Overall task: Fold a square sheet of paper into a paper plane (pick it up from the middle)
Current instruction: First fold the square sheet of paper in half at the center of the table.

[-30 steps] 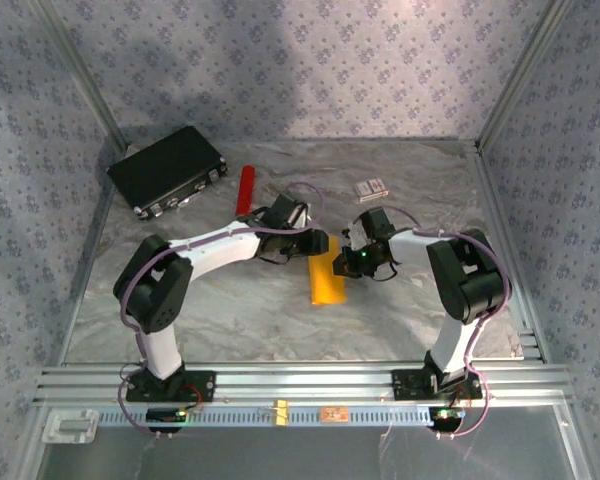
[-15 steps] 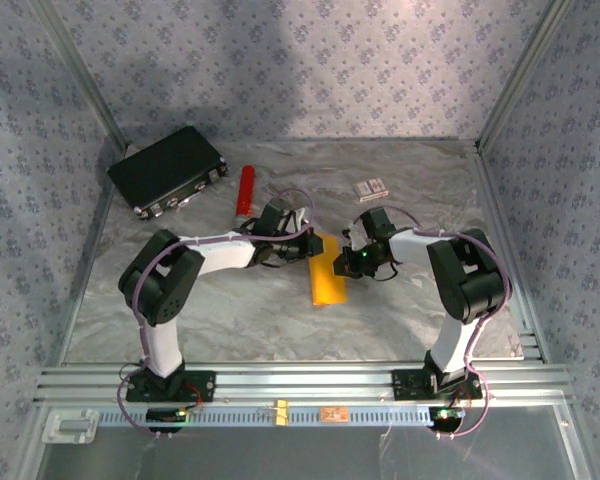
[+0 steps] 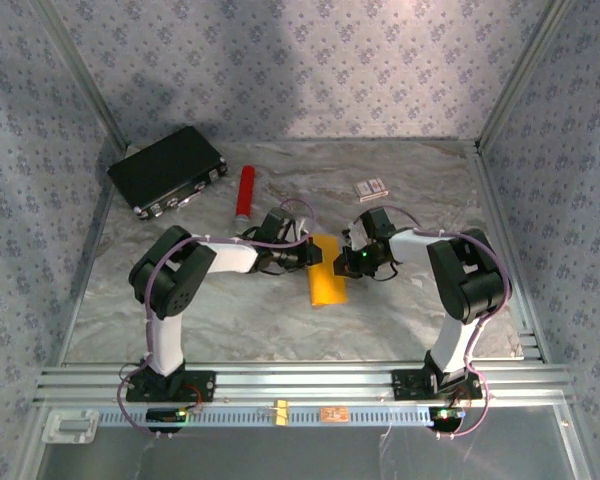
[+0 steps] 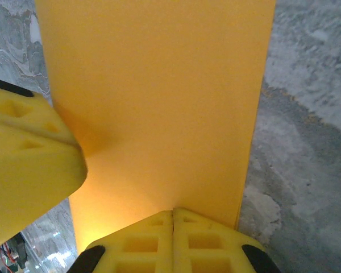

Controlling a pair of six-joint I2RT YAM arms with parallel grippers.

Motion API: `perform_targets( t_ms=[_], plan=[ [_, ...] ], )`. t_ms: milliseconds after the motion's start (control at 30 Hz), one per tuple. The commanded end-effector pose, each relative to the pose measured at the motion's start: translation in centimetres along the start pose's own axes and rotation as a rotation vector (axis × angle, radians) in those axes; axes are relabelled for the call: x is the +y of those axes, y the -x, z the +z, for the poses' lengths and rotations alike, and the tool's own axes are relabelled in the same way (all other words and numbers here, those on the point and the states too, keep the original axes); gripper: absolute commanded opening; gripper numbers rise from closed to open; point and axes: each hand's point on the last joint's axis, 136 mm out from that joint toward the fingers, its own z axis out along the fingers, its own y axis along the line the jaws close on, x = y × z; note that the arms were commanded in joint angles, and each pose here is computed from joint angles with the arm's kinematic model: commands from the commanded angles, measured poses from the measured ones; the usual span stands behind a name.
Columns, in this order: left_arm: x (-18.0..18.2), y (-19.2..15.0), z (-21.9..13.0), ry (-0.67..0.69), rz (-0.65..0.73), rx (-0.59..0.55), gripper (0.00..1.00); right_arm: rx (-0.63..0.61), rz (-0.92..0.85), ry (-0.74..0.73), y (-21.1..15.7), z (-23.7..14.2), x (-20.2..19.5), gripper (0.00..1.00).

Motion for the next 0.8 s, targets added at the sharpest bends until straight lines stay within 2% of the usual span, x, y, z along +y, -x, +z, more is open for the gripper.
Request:
perform_targets(
  t_ms=[0,500,767],
  plan=[
    [0.3,0.0,0.0,-0.009,0.015,0.002,0.0,0.074,0.098,-0.145,-2.7,0.7,-3.9,0.0],
    [4.8,-1.7,0.2,0.076,-0.011,0.021,0.0,0.075,0.114,-0.17,-3.3,1.0,-4.3,0.0],
    [0.9,0.4,-1.1,0.045,0.036,0.0,0.08,0.068,0.114,-0.181,-3.3,0.9,-4.3,0.0]
  ],
)
